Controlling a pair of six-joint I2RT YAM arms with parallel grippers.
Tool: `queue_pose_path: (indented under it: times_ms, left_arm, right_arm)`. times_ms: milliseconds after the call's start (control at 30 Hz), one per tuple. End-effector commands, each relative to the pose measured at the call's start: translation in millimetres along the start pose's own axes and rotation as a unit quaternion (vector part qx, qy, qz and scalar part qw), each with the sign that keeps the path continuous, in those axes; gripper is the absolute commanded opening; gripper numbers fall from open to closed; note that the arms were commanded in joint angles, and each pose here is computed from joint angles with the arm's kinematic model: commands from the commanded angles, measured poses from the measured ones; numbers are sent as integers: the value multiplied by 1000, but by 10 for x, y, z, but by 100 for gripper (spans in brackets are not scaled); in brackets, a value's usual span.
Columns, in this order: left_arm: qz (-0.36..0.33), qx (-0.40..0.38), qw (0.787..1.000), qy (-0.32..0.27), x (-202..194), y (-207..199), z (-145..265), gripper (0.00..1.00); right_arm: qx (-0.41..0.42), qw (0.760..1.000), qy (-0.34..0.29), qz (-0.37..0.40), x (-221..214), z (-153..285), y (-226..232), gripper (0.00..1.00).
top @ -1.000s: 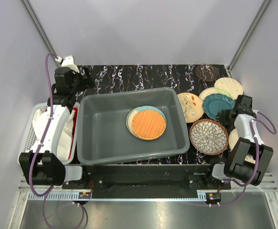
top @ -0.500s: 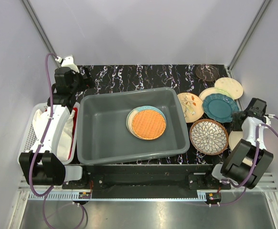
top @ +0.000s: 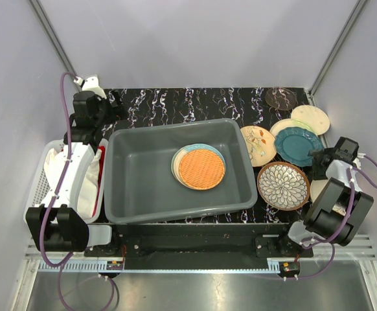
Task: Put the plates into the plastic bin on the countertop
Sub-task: Pick up the plate from the corner of the board.
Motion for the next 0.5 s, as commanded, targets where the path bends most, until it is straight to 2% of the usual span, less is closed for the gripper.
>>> queue_pose_path:
  times_ms: [0,233,333,367,467]
  left_arm:
    - [-1,-10,999,-36,147,-49,50,99]
    - [-8,-12,999,-38,192,-71,51,99]
    - [-7,-12,999,-39,199,-71,52,99]
    - [-6,-12,999,-40,204,-75,54,99]
    - [-6,-15,999,-39,202,-84,59,99]
  right_arm:
    - [29,1000,0,5,-33,-123,-23,73]
    - [48,999,5,13,-53,-305,-25,72]
    - [72,997,-7,13,-60,-317,-12,66]
    - [72,997,-7,13,-60,-321,-12,60]
    - [75,997,-7,12,-69,-310,-14,53]
Point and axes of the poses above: each gripper's point midway between its finger pads, its own z axis back along the fingers, its own y axis along the line the jaws close on, x = y × z, the point moved 10 cm from there along z, back along the fingers, and after that the axes turned 15 degrees about z, right-handed, at the moved point
